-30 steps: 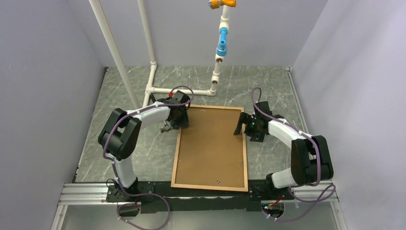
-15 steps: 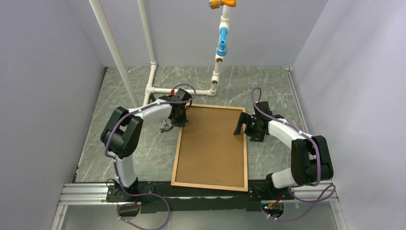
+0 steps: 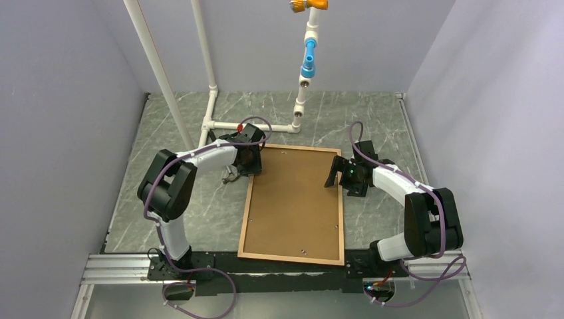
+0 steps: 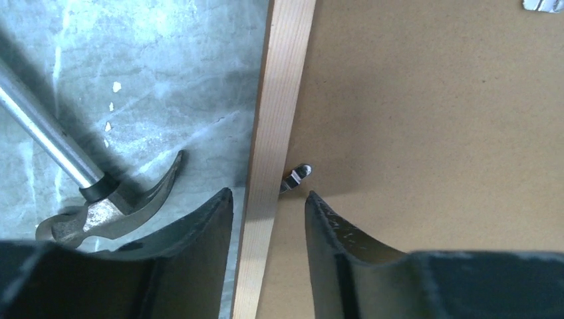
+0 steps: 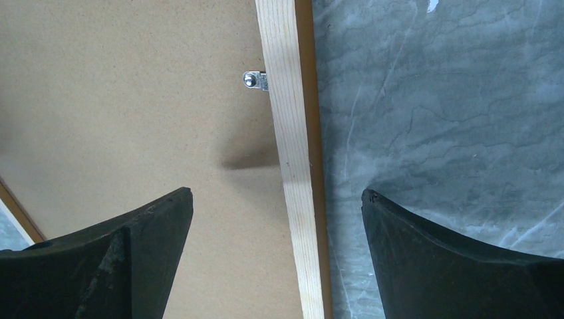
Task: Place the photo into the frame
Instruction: Install the photo frame at the center of the board.
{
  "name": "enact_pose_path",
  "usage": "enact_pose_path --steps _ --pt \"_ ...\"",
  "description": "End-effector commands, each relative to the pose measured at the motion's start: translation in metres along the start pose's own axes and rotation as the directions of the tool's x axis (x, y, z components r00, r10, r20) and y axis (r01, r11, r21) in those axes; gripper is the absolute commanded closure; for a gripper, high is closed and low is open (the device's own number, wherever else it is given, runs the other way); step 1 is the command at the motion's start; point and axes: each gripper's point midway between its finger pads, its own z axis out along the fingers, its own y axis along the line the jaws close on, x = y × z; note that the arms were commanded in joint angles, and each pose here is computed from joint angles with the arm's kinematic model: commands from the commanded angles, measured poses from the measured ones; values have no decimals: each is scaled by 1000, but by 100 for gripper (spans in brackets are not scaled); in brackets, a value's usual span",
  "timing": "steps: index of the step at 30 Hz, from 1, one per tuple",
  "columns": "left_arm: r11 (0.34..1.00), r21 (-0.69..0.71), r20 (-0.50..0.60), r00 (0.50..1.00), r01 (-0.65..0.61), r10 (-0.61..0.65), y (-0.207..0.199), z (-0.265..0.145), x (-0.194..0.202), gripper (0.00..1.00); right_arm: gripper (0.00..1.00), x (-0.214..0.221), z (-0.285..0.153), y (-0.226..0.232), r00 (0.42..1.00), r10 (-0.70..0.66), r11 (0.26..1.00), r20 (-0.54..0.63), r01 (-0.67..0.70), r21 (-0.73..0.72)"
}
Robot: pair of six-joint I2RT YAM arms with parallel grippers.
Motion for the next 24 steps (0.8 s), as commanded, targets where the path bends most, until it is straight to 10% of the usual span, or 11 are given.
enact_pose_path --steps 1,14,24 --pt "997 72 60 998 -22 17 -18 -13 -19 50 0 -5 2 -1 1000 -20 1000 18 20 3" --pt "996 -52 28 997 -70 71 1 15 -15 55 0 -3 6 -5 1000 -19 1000 9 19 13" --pt "994 -61 20 995 -92 93 5 21 -11 100 0 -1 7 -7 1000 -17 1000 5 17 21"
